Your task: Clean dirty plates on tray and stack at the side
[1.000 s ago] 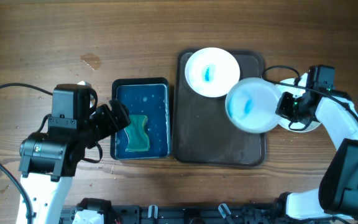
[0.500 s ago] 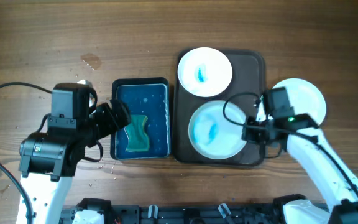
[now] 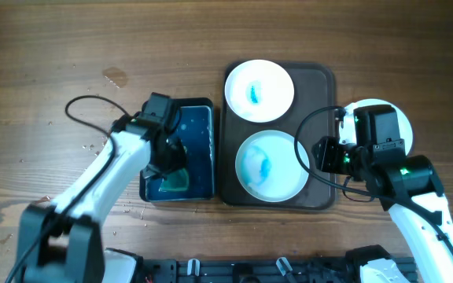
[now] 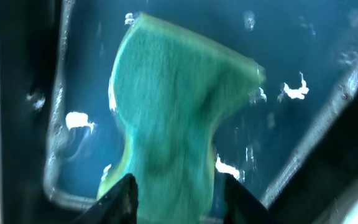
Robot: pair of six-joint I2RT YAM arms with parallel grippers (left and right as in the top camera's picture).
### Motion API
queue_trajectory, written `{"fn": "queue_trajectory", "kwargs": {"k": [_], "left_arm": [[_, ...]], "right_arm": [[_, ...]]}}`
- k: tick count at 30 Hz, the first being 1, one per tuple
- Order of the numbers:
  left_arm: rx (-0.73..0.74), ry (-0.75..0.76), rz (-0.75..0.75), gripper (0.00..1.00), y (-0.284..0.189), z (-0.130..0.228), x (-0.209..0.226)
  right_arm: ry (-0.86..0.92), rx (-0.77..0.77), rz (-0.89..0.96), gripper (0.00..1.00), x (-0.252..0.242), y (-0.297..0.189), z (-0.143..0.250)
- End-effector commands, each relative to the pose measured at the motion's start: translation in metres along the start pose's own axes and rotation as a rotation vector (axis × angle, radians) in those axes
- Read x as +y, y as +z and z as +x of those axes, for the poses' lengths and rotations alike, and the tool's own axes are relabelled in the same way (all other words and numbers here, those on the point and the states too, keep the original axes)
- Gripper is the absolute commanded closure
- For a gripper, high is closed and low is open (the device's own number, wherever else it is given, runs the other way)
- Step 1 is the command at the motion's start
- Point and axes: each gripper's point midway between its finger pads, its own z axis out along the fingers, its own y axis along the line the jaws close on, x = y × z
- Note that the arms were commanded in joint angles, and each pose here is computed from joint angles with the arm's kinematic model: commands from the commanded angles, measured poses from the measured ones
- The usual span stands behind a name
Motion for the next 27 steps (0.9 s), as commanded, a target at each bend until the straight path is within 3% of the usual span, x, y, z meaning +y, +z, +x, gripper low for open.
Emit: {"fn": "queue_trajectory", "kwargs": {"k": [1, 2, 5, 11, 14, 15, 16, 18, 20, 21, 23, 26, 27], "left_arm": [[0.039, -0.015, -0.103, 0.76, 0.039, -0.003, 0.011], [0.062, -0.016, -0.118, 0.96, 0.049, -0.002, 0.013], [0.074, -0.004, -0.127, 0.96, 0.046, -0.001, 0.013], [-0.092, 0.091, -0.009, 0.96, -0.042, -0.024, -0.010], [-0.135, 0.122, 0.023, 0.96, -0.059, -0.023, -0.016], [-0.152, 0.164, 0.049, 0.96, -0.067, -0.022, -0.025], [-0.157, 0.185, 0.082, 0.96, -0.072, -0.019, -0.035], [-0.113, 0.255, 0.237, 0.96, -0.077, -0.002, -0.074], [-0.123, 0.306, 0.296, 0.96, -0.080, 0.007, -0.097], [-0.135, 0.325, 0.318, 0.96, -0.082, 0.012, -0.109], [-0.138, 0.350, 0.349, 0.96, -0.078, 0.022, -0.130], [-0.111, 0.337, 0.366, 0.96, -0.059, 0.029, -0.153], [-0.076, 0.360, 0.403, 0.96, -0.049, 0.037, -0.169]], "right_arm": [[-0.016, -0.008, -0.011, 0.64, 0.004, -0.003, -0.001], [-0.015, -0.003, -0.009, 0.64, 0.003, -0.003, 0.000], [0.002, 0.024, 0.015, 0.63, -0.002, -0.001, 0.006], [0.212, 0.147, 0.175, 0.63, -0.032, 0.029, 0.028], [0.191, 0.237, 0.196, 0.64, -0.038, 0.054, 0.036], [0.099, 0.300, 0.109, 0.63, -0.026, 0.072, 0.039], [0.026, 0.338, 0.024, 0.63, -0.015, 0.083, 0.042], [0.026, 0.374, 0.043, 0.63, -0.022, 0.104, 0.045], [0.029, 0.393, 0.079, 0.63, -0.031, 0.119, 0.047], [0.031, 0.407, 0.091, 0.65, -0.035, 0.126, 0.052], [0.053, 0.410, 0.135, 0.81, -0.047, 0.135, 0.063], [0.060, 0.406, 0.135, 0.96, -0.052, 0.141, 0.073], [0.058, 0.402, 0.133, 0.96, -0.053, 0.142, 0.074]]}}
